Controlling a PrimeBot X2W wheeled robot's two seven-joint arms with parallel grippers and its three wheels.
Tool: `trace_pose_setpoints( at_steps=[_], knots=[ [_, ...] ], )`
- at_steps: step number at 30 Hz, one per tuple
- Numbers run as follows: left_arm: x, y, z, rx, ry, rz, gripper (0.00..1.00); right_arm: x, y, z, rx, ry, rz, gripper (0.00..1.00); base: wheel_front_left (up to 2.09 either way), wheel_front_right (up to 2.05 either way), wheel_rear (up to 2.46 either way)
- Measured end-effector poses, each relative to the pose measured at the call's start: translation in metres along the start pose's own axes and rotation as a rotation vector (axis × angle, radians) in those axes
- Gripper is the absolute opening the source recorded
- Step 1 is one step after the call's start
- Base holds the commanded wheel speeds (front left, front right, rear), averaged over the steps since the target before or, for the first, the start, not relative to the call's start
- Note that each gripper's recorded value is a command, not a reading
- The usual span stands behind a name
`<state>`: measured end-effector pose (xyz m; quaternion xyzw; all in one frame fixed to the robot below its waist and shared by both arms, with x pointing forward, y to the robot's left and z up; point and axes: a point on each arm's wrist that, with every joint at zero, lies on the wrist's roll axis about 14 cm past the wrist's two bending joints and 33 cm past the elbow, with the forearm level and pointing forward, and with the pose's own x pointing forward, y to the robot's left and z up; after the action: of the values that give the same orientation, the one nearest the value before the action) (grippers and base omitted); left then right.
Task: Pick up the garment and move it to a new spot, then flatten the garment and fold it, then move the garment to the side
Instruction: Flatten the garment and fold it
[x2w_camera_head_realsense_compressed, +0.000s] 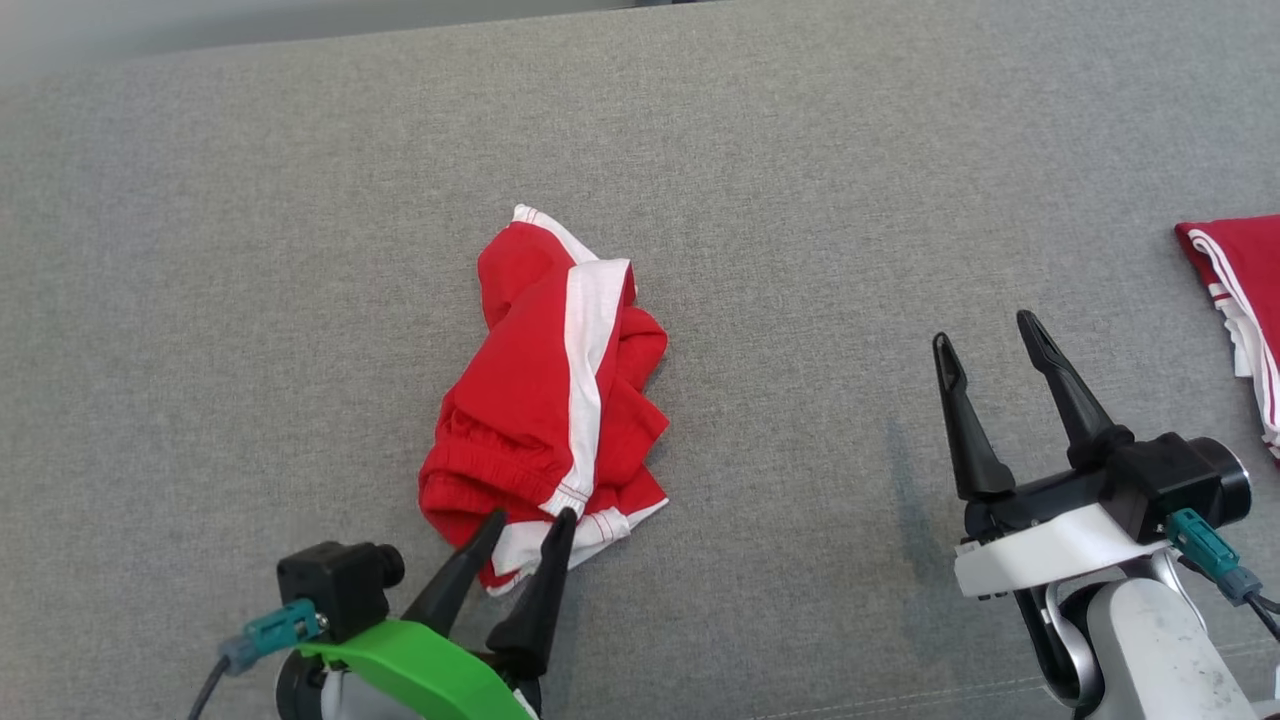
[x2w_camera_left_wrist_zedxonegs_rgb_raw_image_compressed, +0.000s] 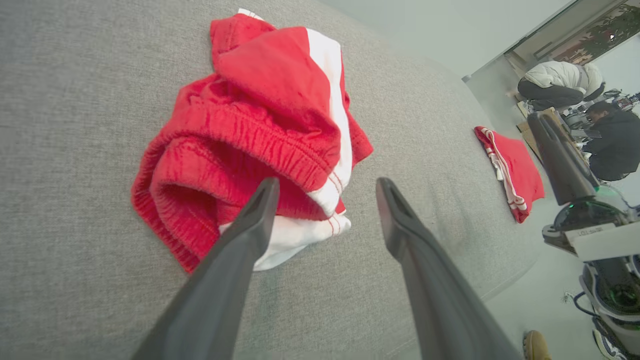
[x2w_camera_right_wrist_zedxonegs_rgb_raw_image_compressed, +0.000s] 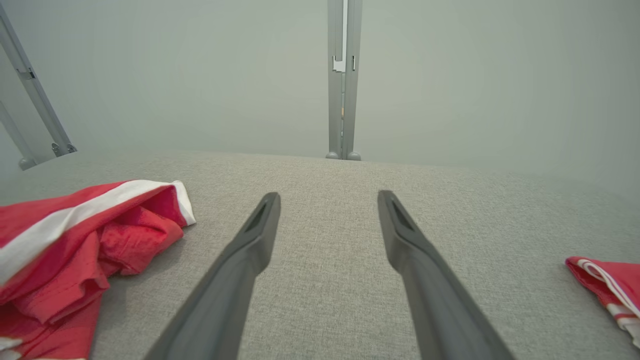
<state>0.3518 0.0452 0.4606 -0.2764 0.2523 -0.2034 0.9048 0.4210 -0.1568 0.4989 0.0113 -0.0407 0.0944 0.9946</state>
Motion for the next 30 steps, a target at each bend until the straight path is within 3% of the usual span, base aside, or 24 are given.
trace_pose_setpoints(
  at_steps=[6, 15, 16, 17, 18, 22, 30],
  knots=[
    [0.01, 0.004, -0.032, -0.031, 0.103, 0.014, 1.0, 0.002, -0.002, 0.001, 0.002, -0.004, -0.004, 1.0, 0.0, 0.0, 0.0],
    [0.035, 0.015, -0.022, -0.003, 0.068, 0.031, 1.0, -0.005, -0.011, 0.002, -0.007, 0.001, -0.035, 1.0, 0.0, 0.0, 0.0],
    [0.037, 0.017, -0.022, 0.004, 0.067, 0.034, 0.96, -0.005, -0.012, 0.002, -0.007, 0.001, -0.038, 1.0, 0.0, 0.0, 0.0],
    [0.038, 0.018, -0.022, 0.019, 0.071, 0.034, 0.44, -0.006, -0.013, 0.003, -0.007, 0.0, -0.042, 1.0, 0.0, 0.0, 0.0],
    [0.041, 0.017, -0.021, 0.025, 0.07, 0.025, 0.0, -0.007, -0.014, 0.003, -0.006, 0.001, -0.047, 1.0, 0.0, 0.0, 0.0],
    [0.052, -0.005, -0.016, 0.066, 0.079, -0.069, 0.0, -0.009, -0.019, 0.005, -0.008, -0.004, -0.066, 1.0, 0.0, 0.0, 0.0],
    [0.086, -0.073, 0.035, 0.277, 0.026, -0.298, 0.0, -0.016, -0.031, 0.013, -0.002, -0.021, -0.12, 1.0, 0.0, 0.0, 0.0]
  ],
)
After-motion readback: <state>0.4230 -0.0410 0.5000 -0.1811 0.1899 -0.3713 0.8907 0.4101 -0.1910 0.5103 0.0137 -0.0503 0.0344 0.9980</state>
